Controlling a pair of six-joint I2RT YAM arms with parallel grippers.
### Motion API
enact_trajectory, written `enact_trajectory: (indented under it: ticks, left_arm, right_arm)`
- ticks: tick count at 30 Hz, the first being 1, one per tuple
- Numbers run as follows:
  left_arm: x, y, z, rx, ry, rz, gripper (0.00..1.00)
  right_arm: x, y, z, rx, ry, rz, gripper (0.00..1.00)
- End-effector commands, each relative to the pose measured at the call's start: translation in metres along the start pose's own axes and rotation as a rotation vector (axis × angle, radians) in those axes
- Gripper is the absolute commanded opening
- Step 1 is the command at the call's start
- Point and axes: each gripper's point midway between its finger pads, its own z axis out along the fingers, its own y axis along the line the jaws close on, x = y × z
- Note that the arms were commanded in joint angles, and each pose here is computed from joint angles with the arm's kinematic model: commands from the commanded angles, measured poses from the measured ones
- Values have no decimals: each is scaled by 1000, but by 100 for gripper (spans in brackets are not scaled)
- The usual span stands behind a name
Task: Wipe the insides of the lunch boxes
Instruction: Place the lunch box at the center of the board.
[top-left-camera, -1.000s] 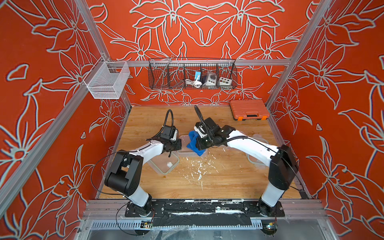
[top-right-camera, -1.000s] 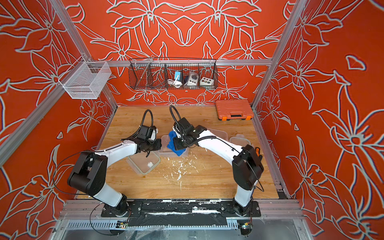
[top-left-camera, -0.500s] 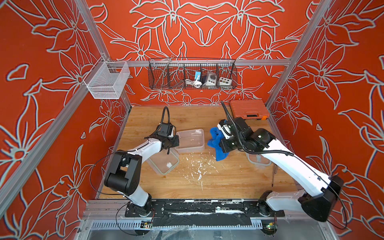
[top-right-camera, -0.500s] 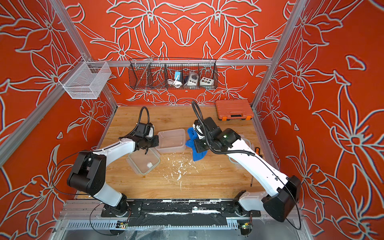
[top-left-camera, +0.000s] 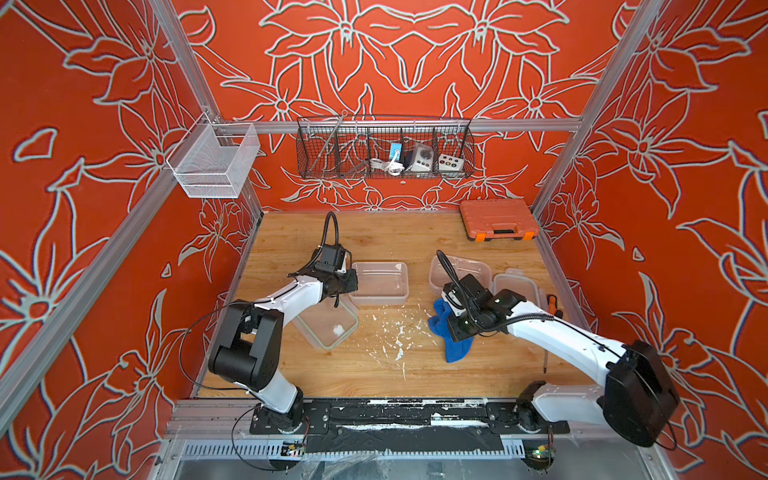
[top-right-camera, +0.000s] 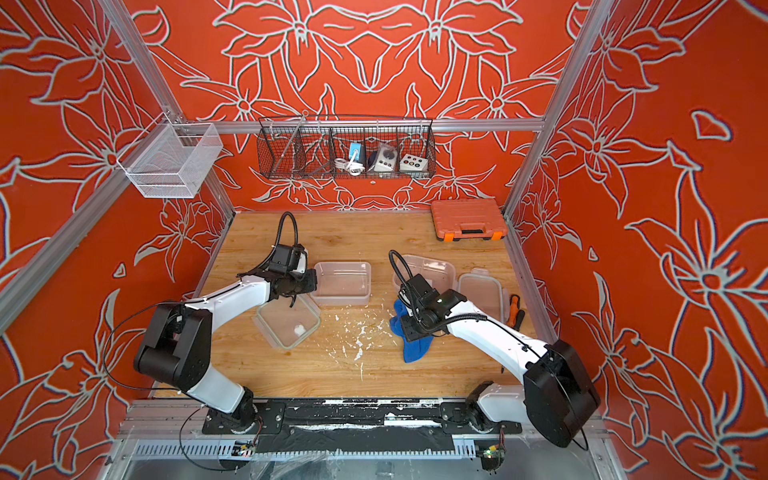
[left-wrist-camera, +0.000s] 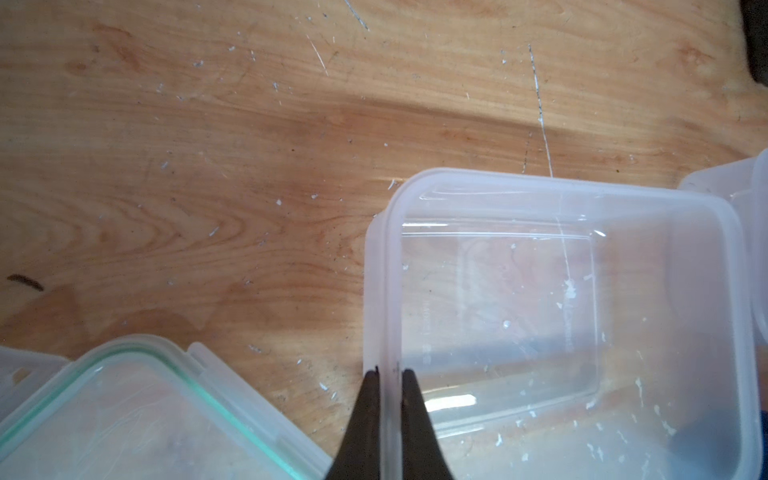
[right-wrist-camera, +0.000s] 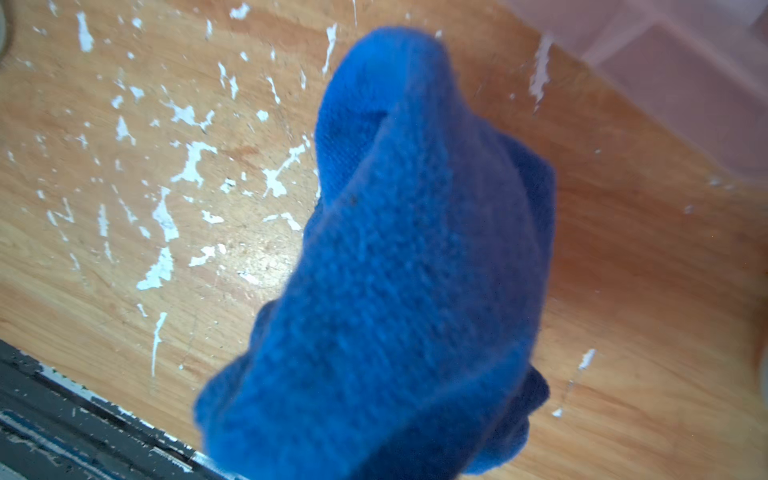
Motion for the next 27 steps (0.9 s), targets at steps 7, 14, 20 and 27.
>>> enact_trajectory:
  ticks: [7, 14, 20, 27]
  left_arm:
    - [-5, -1, -2, 10, -22, -7, 36]
    - [-19, 3, -23, -17, -120, -16, 73]
    - [-27, 4, -38, -19, -182, -22, 87]
    - [-36, 4, -55, -24, -250, 4, 99]
  right_arm:
    - [10, -10, 28, 33, 36, 4, 43]
    - [-10, -9, -30, 59, -98, 13, 71]
    - [-13, -1, -70, 20, -159, -2, 75]
    - [-24, 6, -119, -1, -287, -61, 98]
